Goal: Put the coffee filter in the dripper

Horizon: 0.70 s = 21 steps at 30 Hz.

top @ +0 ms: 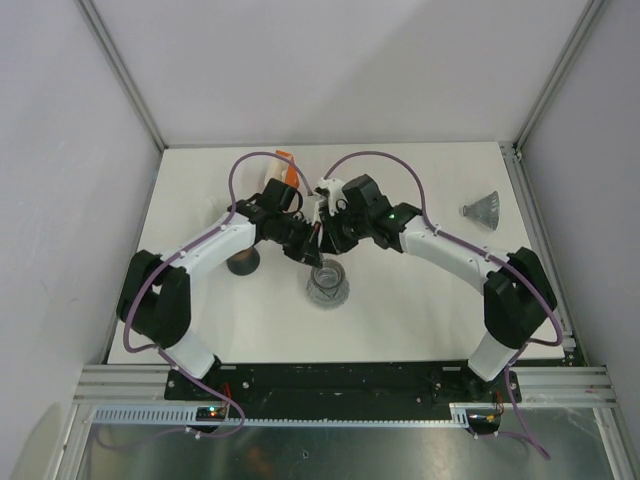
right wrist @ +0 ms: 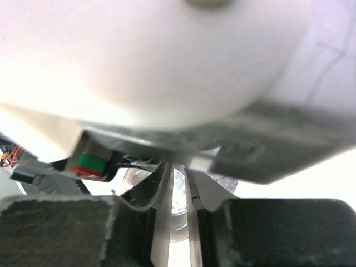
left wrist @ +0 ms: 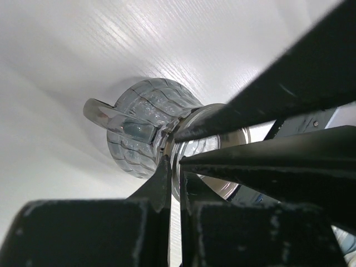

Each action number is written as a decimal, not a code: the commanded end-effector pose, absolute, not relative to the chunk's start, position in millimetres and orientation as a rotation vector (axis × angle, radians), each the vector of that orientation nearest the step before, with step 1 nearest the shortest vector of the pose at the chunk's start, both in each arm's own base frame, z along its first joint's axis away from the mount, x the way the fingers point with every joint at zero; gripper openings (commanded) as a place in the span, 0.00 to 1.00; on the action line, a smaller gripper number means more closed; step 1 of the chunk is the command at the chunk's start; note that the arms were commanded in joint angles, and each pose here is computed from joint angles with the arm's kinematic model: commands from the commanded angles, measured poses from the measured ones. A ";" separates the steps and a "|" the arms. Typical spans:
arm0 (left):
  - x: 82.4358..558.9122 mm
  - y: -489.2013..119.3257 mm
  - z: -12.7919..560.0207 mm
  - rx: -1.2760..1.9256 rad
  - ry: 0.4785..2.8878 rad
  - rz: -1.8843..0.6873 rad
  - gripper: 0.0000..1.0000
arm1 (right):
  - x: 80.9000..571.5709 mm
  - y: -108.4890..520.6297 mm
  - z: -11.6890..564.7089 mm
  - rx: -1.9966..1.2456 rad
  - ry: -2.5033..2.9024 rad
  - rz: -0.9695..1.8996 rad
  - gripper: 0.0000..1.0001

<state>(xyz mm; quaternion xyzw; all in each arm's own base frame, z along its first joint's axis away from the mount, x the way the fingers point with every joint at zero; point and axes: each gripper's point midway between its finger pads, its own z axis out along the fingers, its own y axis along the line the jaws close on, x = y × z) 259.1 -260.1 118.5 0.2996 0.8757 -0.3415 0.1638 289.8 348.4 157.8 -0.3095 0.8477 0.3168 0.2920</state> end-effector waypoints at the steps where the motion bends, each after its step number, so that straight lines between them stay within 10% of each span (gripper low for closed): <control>1: 269.8 -265.5 126.0 0.901 2.440 -0.944 0.01 | 284.6 357.2 199.3 -0.887 2.106 0.869 0.14; 21: 273.7 -267.5 136.3 0.889 2.414 -0.968 0.16 | 257.2 346.8 177.0 -0.865 2.111 0.944 0.00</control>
